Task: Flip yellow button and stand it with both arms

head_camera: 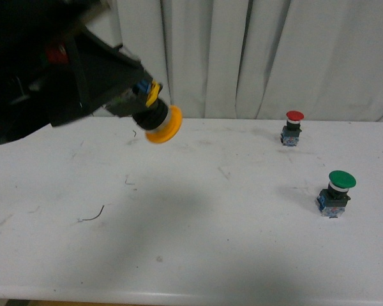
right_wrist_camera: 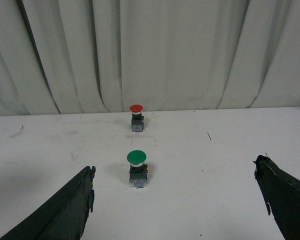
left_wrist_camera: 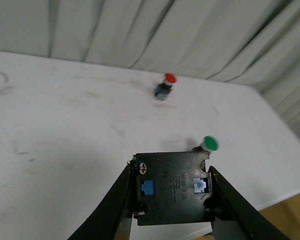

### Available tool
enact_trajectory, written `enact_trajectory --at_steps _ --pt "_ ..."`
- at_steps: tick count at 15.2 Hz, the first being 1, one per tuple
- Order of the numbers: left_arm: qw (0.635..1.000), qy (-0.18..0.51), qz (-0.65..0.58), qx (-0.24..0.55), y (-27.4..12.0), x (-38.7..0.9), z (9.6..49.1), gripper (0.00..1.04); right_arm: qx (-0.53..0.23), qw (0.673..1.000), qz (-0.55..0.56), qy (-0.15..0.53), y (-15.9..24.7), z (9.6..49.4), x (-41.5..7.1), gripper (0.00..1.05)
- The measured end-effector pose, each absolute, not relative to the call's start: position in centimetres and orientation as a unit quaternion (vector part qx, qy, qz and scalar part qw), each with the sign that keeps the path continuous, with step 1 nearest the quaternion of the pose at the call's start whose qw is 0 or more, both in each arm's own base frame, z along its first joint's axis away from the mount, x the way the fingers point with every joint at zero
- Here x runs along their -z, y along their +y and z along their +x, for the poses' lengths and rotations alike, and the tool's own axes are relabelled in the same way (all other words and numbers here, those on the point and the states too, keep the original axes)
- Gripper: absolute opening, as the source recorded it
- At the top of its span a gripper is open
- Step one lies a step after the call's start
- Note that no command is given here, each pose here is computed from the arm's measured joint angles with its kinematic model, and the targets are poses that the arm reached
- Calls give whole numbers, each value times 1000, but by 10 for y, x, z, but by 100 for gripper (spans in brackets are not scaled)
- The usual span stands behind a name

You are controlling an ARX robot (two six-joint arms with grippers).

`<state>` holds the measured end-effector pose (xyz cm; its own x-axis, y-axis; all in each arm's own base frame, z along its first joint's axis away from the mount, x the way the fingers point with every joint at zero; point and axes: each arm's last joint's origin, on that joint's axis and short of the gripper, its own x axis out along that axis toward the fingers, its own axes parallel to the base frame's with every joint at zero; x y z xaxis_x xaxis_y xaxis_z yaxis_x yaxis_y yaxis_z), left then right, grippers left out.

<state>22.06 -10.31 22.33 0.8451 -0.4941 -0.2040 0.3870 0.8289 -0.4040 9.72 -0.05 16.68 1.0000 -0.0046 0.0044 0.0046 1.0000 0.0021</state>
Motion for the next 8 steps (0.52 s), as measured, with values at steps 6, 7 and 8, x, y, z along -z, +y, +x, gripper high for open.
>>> enact_trajectory --at_steps 6,7,8 --pt "914 119 -258 289 -100 -224 217 36 2 1000 1 -2 0 97 -167 98" --pt "906 111 -279 299 -98 -224 217 36 2 1000 1 -2 0 97 -167 98" --pt "897 107 -297 309 -98 -222 217 36 2 1000 1 -2 0 97 -167 98"
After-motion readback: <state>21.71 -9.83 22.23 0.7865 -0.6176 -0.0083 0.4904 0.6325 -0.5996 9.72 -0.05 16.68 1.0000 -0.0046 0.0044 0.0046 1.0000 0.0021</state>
